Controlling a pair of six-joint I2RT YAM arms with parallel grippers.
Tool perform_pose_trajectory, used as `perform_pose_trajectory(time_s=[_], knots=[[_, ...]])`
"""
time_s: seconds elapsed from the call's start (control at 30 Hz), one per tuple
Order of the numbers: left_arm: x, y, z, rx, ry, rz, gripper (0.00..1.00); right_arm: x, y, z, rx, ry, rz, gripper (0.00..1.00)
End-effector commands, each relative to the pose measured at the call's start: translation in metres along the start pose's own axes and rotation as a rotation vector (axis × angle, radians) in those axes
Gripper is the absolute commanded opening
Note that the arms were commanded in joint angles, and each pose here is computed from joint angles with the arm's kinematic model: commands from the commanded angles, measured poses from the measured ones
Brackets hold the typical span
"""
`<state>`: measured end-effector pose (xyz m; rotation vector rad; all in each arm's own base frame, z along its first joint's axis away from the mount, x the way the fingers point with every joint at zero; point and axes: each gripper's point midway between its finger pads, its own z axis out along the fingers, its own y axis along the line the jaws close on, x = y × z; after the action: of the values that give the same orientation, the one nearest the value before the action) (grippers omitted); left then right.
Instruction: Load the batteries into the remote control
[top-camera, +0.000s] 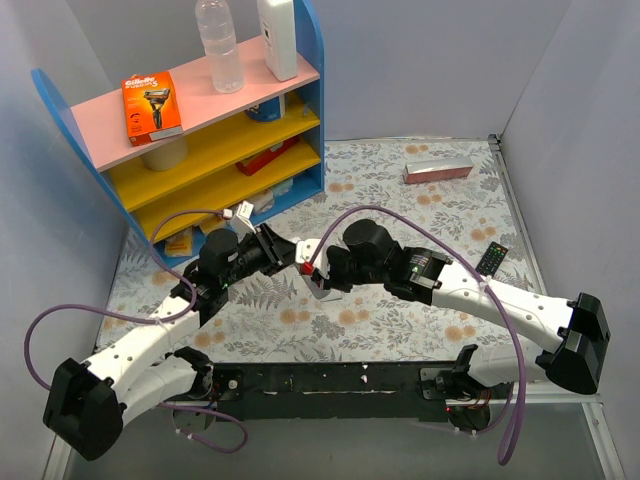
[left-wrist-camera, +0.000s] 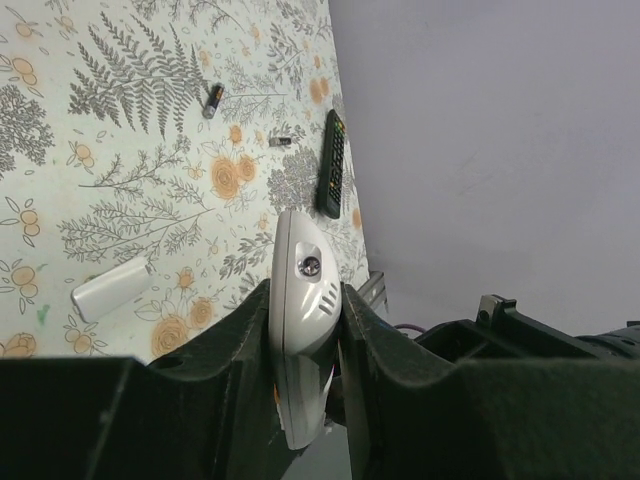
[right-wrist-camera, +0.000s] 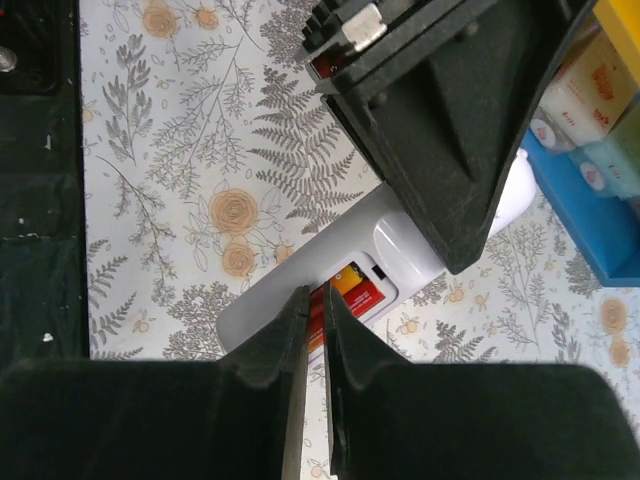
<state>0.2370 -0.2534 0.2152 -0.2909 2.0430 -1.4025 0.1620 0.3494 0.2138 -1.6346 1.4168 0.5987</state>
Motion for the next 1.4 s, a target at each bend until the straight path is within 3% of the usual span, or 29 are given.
perform_pose_trajectory(time_s=[0.0,0.1,0.2,0.27,0.47,0.53,0.67,0.83,1.37], knots=[[-0.01,-0.01,-0.01,0.045,-0.082,0.102,0.0,-0.012,-0.005,-0.011,0.051,-0.011,0.156,0.18],[-0.008,0.003,-0.009,0.025,-0.093,0.111,0.0,-0.013,-0.013,-0.017,0.111,-0.002,0.259,0.24],[-0.01,0.012,-0.01,-0.002,-0.119,0.135,0.0,-0.007,-0.019,-0.023,0.17,0.01,0.358,0.41],[-0.012,0.022,-0.011,-0.035,-0.134,0.165,0.0,-0.003,-0.021,-0.026,0.197,0.009,0.418,0.44],[-0.012,0.018,-0.017,-0.008,-0.15,0.189,0.0,0.024,-0.025,-0.024,0.26,0.073,0.571,0.45],[-0.012,0.02,-0.019,-0.017,-0.159,0.19,0.0,0.039,-0.027,-0.02,0.291,0.128,0.61,0.45],[-0.017,0.032,-0.024,-0.097,-0.18,0.208,0.0,0.071,-0.017,-0.014,0.272,0.265,0.684,0.58],[-0.018,0.051,-0.035,-0.184,-0.207,0.21,0.0,0.113,-0.005,-0.002,0.27,0.449,0.75,0.59],[-0.013,0.071,-0.058,-0.253,-0.26,0.139,0.0,0.152,0.012,0.039,-0.084,0.469,0.264,0.61]])
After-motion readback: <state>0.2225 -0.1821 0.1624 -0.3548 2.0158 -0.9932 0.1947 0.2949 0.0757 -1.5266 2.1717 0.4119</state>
